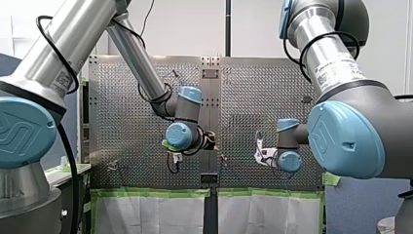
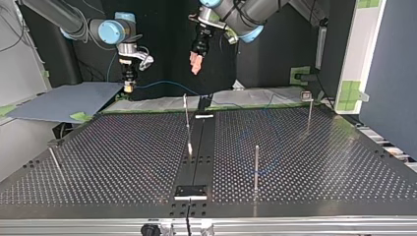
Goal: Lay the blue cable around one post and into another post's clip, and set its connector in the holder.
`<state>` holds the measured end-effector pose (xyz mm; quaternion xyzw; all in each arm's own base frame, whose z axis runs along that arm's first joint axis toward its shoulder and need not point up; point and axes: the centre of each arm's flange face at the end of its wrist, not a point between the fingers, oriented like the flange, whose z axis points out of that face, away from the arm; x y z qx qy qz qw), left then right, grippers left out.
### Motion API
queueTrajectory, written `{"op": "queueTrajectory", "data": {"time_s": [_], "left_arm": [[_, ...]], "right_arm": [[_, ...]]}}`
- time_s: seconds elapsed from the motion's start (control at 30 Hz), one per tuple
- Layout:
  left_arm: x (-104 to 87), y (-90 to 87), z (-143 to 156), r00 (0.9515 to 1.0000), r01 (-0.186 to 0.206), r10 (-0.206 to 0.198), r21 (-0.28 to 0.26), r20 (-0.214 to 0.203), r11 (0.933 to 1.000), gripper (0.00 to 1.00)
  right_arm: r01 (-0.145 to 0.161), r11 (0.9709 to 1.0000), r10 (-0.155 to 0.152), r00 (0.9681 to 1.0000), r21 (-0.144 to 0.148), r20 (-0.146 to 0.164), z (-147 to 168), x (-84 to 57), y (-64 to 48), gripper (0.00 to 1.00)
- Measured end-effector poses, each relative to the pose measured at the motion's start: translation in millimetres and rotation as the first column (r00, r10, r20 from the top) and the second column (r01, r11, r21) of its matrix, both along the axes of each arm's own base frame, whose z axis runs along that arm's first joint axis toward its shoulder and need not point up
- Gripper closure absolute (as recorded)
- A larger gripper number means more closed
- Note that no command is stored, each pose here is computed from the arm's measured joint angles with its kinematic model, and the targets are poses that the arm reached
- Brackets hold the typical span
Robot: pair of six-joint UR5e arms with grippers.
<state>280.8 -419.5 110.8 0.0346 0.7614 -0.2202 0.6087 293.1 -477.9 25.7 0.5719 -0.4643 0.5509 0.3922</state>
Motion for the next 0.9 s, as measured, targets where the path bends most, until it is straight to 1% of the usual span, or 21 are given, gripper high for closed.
{"op": "queueTrajectory", "data": {"time_s": [0.13, 0.23, 0.43, 0.53, 0.6, 0.7, 0.9], "left_arm": [[16.0, 8.8, -15.2, 0.9994, -0.031, 0.031, 0.033, 0.014, 0.999, 0.0], [23.2, 12.6, -25.7, 0.999, -0.04, 0.039, 0.055, 0.022, 0.9977, 0.0], [25.9, 11.2, -49.4, 0.9992, -0.012, 0.008, 0.102, 0.039, 0.9947, 0.0], [26.2, 11.1, -62.2, 0.999, -0.009, 0.004, 0.119, 0.045, 0.9929, 0.0], [26.6, 11.7, -69.5, 0.999, -0.013, 0.008, 0.117, 0.045, 0.993, 0.0], [28.0, 14.2, -81.4, 0.9989, -0.03, 0.025, 0.107, 0.039, 0.9938, 0.0], [32.3, 22.1, -102.8, 0.9981, -0.061, 0.06, 0.08, 0.014, 0.9949, 0.0]], "right_arm": [[0.006, 0.9999, -0.005, 0.9999, -0.01, 0.009, 6.9, -2.3, -3.3, 1.0], [-0.004, 0.9999, 0.004, 1.0, -0.014, 0.008, 8.1, -1.5, -3.5, 1.0], [-0.037, 0.9992, 0.037, 0.9993, -0.012, -0.01, 7.8, 5.0, 0.5, 1.0], [-0.051, 0.9987, 0.05, 0.9984, -0.009, -0.027, 7.7, 9.1, 4.1, 1.0], [-0.06, 0.9982, 0.059, 0.9974, -0.01, -0.041, 9.1, 12.4, 6.3, 1.0], [-0.072, 0.9973, 0.071, 0.9959, -0.015, -0.056, 14.5, 16.8, 8.9, 1.0], [-0.091, 0.9955, 0.09, 0.9945, -0.025, -0.055, 37.1, 25.9, 13.8, 1.0]]}}
